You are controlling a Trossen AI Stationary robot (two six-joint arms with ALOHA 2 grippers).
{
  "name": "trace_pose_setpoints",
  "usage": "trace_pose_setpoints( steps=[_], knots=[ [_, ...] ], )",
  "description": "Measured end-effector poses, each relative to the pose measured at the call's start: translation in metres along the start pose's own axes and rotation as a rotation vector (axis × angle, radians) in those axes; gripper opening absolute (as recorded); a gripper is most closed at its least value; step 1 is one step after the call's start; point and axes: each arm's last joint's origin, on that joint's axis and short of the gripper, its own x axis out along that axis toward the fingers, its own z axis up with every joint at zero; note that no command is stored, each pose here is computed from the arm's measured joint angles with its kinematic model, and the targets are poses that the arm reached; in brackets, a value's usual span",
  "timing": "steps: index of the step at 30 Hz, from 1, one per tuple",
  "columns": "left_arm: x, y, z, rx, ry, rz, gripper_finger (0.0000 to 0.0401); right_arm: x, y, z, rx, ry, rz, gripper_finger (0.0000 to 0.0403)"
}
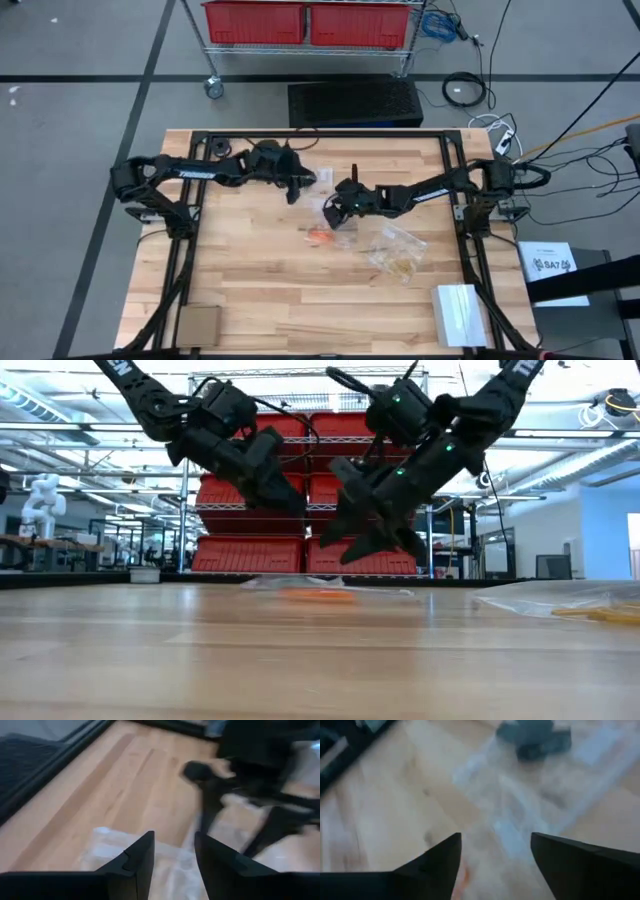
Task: Sort rubber bands
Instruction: Close the top left transparent zip lock bag
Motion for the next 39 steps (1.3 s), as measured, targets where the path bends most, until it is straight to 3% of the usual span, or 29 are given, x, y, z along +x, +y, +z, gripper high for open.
trace_pose_setpoints(
  steps=[3,11,20,24,31,39],
  knots=[
    [-0.005,0.01,0.0,-0.037,-0.041,-0.057,0.0146,0.005,-0.003,0.004,0.04,-0.042,0.003,0.0258],
    [-0.014,0.029,-0.006,-0.087,-0.052,-0.094,0.0146,0.022,-0.035,0.009,0.172,-0.083,-0.15,0.0269],
    [-0.02,0.041,-0.005,-0.091,-0.086,-0.093,0.0147,0.05,-0.054,0.009,0.249,-0.148,-0.123,0.0256],
    [-0.027,0.047,-0.015,-0.114,-0.145,-0.138,0.0146,0.056,-0.051,0.011,0.184,-0.157,-0.135,0.0197],
    [-0.043,0.049,-0.034,-0.153,-0.281,-0.241,0.0146,0.058,-0.04,0.02,-0.019,-0.188,-0.155,0.0016],
    [-0.051,0.056,-0.043,-0.16,-0.297,-0.228,0.0145,0.038,-0.011,0.038,-0.303,-0.21,-0.123,0.0006]
  ],
)
